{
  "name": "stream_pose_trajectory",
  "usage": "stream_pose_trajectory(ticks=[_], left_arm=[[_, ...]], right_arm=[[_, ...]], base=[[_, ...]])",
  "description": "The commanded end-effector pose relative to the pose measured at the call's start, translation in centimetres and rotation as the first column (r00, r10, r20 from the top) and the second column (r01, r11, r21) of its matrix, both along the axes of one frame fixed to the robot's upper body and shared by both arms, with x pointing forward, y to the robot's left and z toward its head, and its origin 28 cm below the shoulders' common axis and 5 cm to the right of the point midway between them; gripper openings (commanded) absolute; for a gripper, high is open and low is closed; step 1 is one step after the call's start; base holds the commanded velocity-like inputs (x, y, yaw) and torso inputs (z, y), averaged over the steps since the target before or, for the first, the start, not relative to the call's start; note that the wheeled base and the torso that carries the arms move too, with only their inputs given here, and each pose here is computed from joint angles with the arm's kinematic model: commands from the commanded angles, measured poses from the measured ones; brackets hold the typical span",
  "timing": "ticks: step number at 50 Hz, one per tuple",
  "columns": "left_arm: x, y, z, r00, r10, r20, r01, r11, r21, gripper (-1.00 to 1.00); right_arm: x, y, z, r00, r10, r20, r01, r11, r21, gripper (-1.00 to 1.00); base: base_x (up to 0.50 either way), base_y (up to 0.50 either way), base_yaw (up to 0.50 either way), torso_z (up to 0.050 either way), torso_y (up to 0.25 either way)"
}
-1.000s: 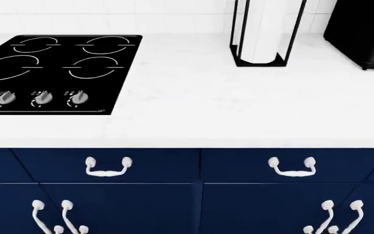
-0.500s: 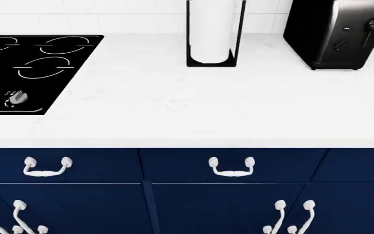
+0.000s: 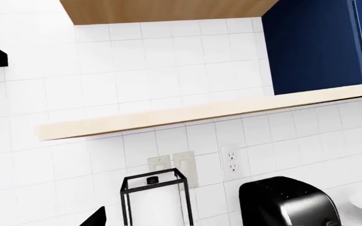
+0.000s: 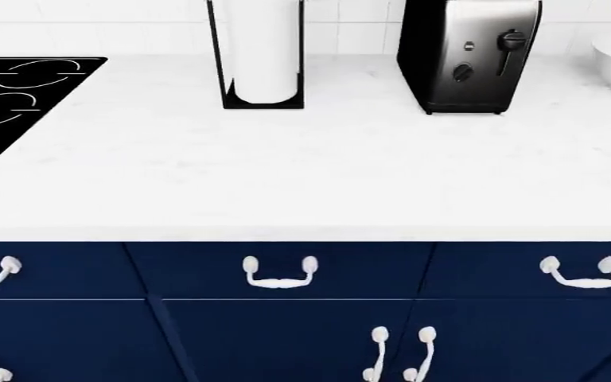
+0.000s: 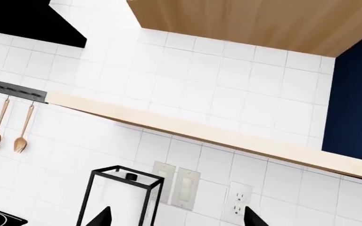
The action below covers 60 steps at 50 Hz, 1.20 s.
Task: Place the two vegetables and bowl onto the tray for setting up a vegetable dip station.
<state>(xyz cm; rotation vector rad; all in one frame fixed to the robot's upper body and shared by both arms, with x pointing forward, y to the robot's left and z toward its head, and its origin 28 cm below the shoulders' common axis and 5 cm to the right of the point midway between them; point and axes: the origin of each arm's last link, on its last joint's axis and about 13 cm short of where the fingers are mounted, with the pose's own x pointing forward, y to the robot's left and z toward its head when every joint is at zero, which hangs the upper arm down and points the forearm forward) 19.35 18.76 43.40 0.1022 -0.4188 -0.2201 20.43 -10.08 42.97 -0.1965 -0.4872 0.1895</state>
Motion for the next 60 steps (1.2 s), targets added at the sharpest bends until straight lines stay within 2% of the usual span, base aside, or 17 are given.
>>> stream_pose_trajectory(ticks=[1,60], left_arm=[[0.03,0.00,-0.01,1.000,-0.002,-0.002,0.002,1.000,-0.002,1.00],[-0.32,-0.02,0.26,1.000,-0.009,0.007,0.009,1.000,-0.009,1.00]], right_arm=[[0.02,-0.03,0.02,1.000,0.000,0.000,0.000,1.000,0.002,1.00],[0.33,-0.01,-0.36,1.000,0.002,-0.016,-0.002,1.000,0.000,1.00]], base=[[0.00,-0.50,0.00,0.000,0.000],[0.00,-0.50,0.00,0.000,0.000]])
